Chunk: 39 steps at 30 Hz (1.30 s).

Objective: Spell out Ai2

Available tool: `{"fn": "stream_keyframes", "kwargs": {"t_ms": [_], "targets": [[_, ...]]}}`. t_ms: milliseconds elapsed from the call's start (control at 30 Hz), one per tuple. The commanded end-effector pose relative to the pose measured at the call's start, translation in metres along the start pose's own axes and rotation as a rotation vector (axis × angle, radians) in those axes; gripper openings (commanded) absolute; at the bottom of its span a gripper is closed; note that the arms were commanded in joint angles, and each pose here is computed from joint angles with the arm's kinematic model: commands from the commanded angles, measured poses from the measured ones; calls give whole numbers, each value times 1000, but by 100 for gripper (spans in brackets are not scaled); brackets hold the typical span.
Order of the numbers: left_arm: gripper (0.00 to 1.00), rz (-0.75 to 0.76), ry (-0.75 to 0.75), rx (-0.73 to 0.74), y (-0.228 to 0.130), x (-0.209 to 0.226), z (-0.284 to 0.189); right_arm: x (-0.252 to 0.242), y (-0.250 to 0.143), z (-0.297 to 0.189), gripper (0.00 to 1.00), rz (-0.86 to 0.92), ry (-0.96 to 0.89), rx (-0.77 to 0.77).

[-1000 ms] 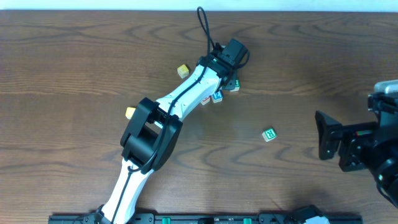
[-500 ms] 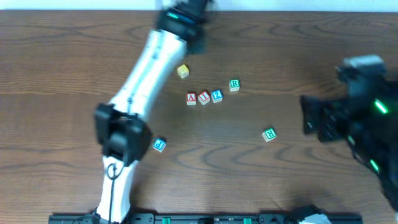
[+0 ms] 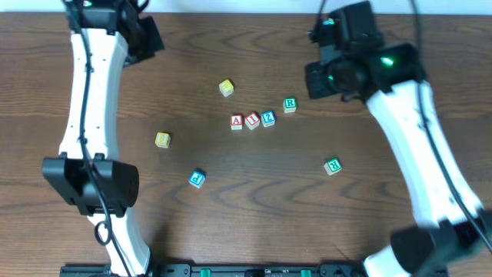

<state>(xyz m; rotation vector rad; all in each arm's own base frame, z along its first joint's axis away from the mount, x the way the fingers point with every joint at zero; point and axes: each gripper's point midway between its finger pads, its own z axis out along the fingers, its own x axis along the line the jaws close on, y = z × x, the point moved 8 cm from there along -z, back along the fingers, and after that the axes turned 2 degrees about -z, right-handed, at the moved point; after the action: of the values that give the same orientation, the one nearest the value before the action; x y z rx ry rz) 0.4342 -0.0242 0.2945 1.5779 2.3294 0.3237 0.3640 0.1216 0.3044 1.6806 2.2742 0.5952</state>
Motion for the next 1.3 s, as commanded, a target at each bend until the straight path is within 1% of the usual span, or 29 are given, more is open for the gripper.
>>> {"fn": "stream_keyframes", "kwargs": {"t_ms": [0, 100, 200, 300, 367, 467, 600, 667, 833, 1000, 1133, 1267], "targets": [[6, 71, -26, 106, -21, -15, 31, -8, 1, 36, 2, 0, 46, 71], [6, 169, -11, 152, -45, -32, 53, -19, 0, 66, 1, 19, 69, 128], [6, 214, -11, 175, -68, -52, 71, -30, 1, 87, 1, 48, 128, 143], [6, 148, -8, 191, -87, -65, 87, -33, 0, 102, 2, 69, 173, 158], [6, 79, -13, 234, -100, -67, 96, -32, -1, 108, 2, 67, 175, 172], [6, 56, -26, 292, -120, -71, 110, -24, -1, 115, 1, 41, 227, 174], [6, 44, -16, 314, -148, -87, 120, -14, -7, 132, 2, 32, 254, 220], [6, 26, 18, 303, -159, -92, 124, -10, -14, 143, 2, 39, 292, 251], [6, 6, 24, 288, -166, -90, 136, -6, -26, 161, 2, 47, 320, 287], [6, -15, 27, 282, -165, -82, 145, 7, -41, 177, 2, 40, 328, 317], [6, -34, 41, 282, -164, -72, 152, 16, -43, 183, 2, 15, 295, 312], [6, -52, 34, 285, -162, -66, 158, 17, -43, 189, 2, 23, 205, 308]]}}
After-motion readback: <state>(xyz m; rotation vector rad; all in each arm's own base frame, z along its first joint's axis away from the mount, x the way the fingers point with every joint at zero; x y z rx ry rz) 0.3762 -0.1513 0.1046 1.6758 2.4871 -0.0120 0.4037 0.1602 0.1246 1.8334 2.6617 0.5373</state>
